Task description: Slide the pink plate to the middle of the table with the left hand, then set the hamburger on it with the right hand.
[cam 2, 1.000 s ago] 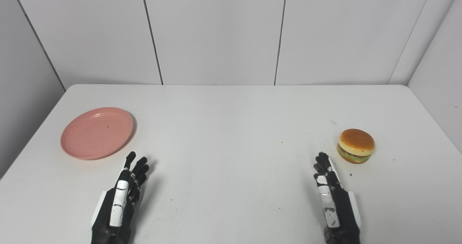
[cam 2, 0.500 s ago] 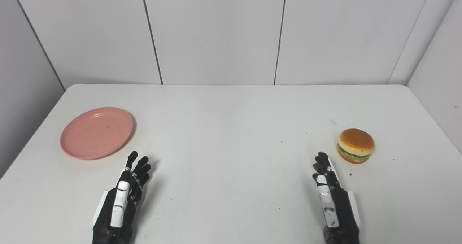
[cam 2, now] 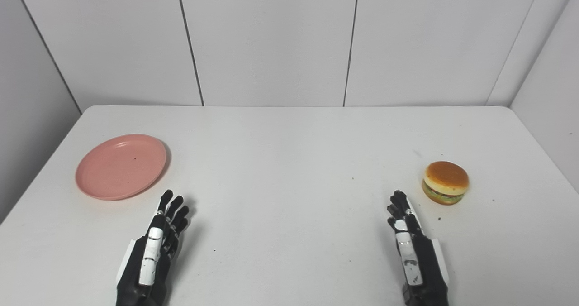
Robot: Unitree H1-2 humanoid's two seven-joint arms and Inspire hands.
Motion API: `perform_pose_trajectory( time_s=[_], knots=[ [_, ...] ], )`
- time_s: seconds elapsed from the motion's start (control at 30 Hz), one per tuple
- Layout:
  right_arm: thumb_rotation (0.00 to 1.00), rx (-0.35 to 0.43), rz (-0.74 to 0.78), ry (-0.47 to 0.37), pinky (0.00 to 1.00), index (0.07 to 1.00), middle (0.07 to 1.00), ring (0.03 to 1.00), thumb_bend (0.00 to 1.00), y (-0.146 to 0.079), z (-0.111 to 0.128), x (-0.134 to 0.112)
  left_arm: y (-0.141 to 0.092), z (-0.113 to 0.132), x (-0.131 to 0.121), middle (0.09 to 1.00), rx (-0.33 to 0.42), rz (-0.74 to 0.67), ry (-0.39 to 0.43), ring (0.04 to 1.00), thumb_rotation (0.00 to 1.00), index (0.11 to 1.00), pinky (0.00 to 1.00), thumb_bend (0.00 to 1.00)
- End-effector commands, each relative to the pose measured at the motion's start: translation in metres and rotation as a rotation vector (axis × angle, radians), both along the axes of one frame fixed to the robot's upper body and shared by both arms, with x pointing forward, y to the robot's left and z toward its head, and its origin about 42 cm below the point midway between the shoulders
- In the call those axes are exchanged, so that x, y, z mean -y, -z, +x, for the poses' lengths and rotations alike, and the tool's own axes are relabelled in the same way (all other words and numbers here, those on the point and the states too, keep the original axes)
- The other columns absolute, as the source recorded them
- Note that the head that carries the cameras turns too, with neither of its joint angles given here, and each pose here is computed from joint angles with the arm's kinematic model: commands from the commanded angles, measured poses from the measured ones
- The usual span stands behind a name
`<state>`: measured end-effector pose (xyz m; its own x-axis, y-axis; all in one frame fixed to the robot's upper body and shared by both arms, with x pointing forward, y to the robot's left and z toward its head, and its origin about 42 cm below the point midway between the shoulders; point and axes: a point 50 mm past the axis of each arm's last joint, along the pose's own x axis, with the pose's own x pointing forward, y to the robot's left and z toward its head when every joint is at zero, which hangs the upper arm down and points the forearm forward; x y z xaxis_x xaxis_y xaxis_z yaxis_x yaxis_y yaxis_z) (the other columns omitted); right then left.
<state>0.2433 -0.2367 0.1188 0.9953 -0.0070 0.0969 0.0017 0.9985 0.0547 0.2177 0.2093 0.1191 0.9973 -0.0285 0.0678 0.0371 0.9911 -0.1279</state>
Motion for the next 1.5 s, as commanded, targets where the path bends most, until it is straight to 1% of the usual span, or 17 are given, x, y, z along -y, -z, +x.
perform_pose_trajectory(
  time_s=[0.0,0.23,0.4,0.67,1.03,1.2,1.47],
  knots=[
    [0.93,-0.01,-0.007,-0.011,0.97,0.94,0.949,0.948,0.85,-0.0003,-0.0125,0.0012,0.0079,-0.0218,-0.0264,0.993,-0.03,0.099,0.015,0.963,0.91,1.0,0.98,0.71],
    [0.93,-0.017,-0.01,-0.009,0.95,0.932,0.946,0.942,0.86,-0.0006,-0.0127,0.0013,0.0071,-0.0213,-0.0272,1.0,-0.023,0.098,0.014,0.963,0.92,1.0,0.98,0.7],
    [0.93,-0.016,-0.008,-0.011,0.96,0.929,0.943,0.943,0.85,-0.001,-0.0126,0.0009,0.0066,-0.0211,-0.0274,1.0,-0.025,0.094,0.012,0.965,0.91,1.0,0.98,0.71],
    [0.93,-0.02,-0.014,-0.014,0.97,0.93,0.946,0.948,0.86,-0.0015,-0.0134,0.002,0.0048,-0.0213,-0.0263,1.0,-0.024,0.095,0.009,0.965,0.91,1.0,0.98,0.74],
    [0.93,-0.021,-0.015,-0.017,0.96,0.925,0.936,0.941,0.86,-0.0019,-0.0132,-0.0012,0.0043,-0.021,-0.0294,1.0,-0.026,0.096,0.005,0.966,0.91,1.0,0.98,0.73],
    [0.93,-0.024,-0.018,-0.017,0.95,0.923,0.935,0.937,0.86,-0.0019,-0.0133,-0.0009,0.0046,-0.0208,-0.0293,1.0,-0.026,0.092,0.006,0.967,0.91,1.0,0.99,0.71],
    [0.92,-0.028,-0.01,-0.019,0.95,0.919,0.928,0.936,0.86,-0.0025,-0.0132,-0.002,0.0047,-0.0212,-0.0294,1.0,-0.026,0.091,0.006,0.968,0.91,1.0,0.99,0.71]
  ],
)
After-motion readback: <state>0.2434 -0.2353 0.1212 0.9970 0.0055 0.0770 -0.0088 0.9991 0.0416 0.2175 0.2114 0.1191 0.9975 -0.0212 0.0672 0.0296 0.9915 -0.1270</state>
